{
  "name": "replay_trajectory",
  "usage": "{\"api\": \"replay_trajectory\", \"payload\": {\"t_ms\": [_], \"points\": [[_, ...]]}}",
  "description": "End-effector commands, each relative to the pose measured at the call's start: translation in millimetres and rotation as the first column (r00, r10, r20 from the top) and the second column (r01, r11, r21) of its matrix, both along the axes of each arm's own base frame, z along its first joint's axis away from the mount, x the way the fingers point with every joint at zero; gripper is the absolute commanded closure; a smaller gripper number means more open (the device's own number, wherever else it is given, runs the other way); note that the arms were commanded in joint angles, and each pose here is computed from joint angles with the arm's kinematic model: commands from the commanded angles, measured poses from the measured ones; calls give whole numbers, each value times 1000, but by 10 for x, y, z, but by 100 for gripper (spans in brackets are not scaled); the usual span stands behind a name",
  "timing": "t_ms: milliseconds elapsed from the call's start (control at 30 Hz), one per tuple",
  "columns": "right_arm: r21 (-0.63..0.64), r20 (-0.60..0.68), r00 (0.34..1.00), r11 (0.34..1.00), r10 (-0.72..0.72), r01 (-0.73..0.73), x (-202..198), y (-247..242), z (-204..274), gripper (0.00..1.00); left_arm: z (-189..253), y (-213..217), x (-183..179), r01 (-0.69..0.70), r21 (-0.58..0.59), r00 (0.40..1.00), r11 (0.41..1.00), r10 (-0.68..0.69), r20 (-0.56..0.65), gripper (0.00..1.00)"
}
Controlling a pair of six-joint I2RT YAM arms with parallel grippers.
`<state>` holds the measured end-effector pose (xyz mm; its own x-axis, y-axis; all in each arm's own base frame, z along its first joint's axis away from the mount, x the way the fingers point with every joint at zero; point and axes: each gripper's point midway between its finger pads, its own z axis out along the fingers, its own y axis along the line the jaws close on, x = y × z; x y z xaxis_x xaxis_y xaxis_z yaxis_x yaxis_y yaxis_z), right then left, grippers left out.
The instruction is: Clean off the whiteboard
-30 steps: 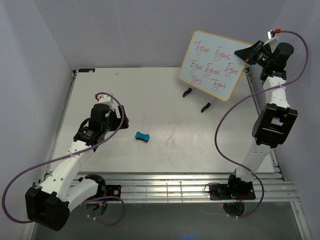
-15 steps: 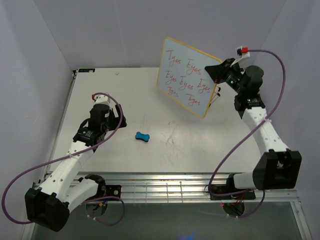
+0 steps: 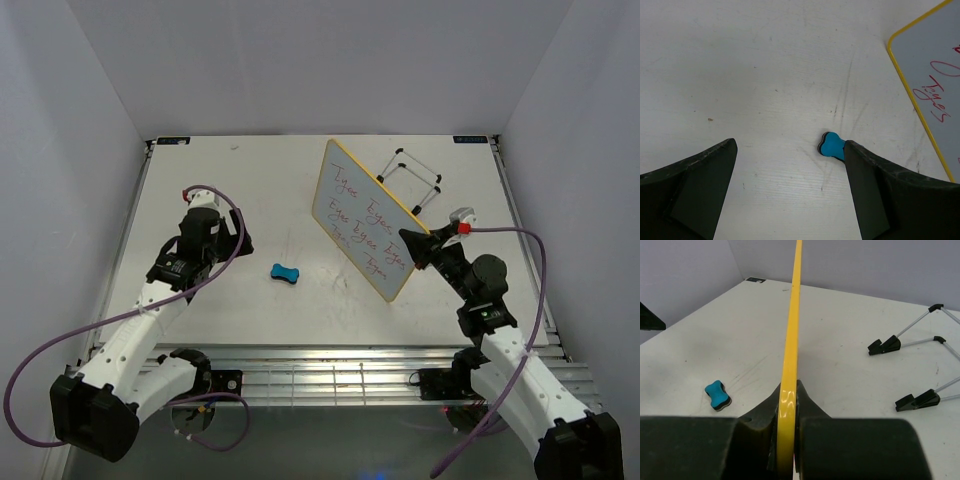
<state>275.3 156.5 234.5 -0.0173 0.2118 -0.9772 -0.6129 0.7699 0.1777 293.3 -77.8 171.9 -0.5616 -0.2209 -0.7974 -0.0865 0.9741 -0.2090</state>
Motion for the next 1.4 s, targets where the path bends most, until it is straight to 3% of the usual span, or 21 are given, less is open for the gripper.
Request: {"api": "replay_trajectory", "payload": {"t_ms": [0,133,333,467,500,633,733,833,1033,1100,1267,1367], "points": [[-49,172,984,998,-40,49,-102,-106,230,92,143,-83,41,-2,-51,1000,999,2,1,2],[-128,85,996,992,-10,21,-179,-99,-87,92,-57,-164,24,-63,-103,988,993,48,-144,2],[-161,-99,995,987,-18,2,-224,-115,-426,92,-539,-592,-109,-33,-288,947,957,-63,-316,2],[-177,-224,974,984,-32,-9,-254,-128,-390,92,-679,-605,-170,-19,-227,934,974,-63,-352,2],[-200,-307,951,979,-39,-24,-297,-141,-534,92,-689,-578,-161,-24,-197,937,980,-47,-345,2],[-232,-395,917,971,-44,-53,-362,-154,-539,92,-723,-632,-182,-12,-101,931,995,-26,-365,2],[-234,-392,920,968,-14,-85,-411,-124,-459,92,-861,-605,-212,-71,-14,910,997,59,-411,2],[-261,-389,921,961,-17,-92,-456,-154,-397,92,-808,-615,-154,-135,-17,912,991,117,-392,2],[-288,-387,922,952,-19,-102,-512,-143,-313,92,-648,-751,8,-299,-147,897,943,225,-380,2],[-304,-385,922,948,-33,-93,-520,-163,-304,92,-622,-856,55,-320,-188,887,928,224,-404,7],[-307,-366,928,950,-71,-48,-508,-216,-226,92,-880,-943,-41,-436,-159,785,886,288,-548,4],[-312,-370,925,949,-82,-41,-509,-230,-258,92,-1014,-984,-188,-553,-166,694,816,342,-634,4]]}}
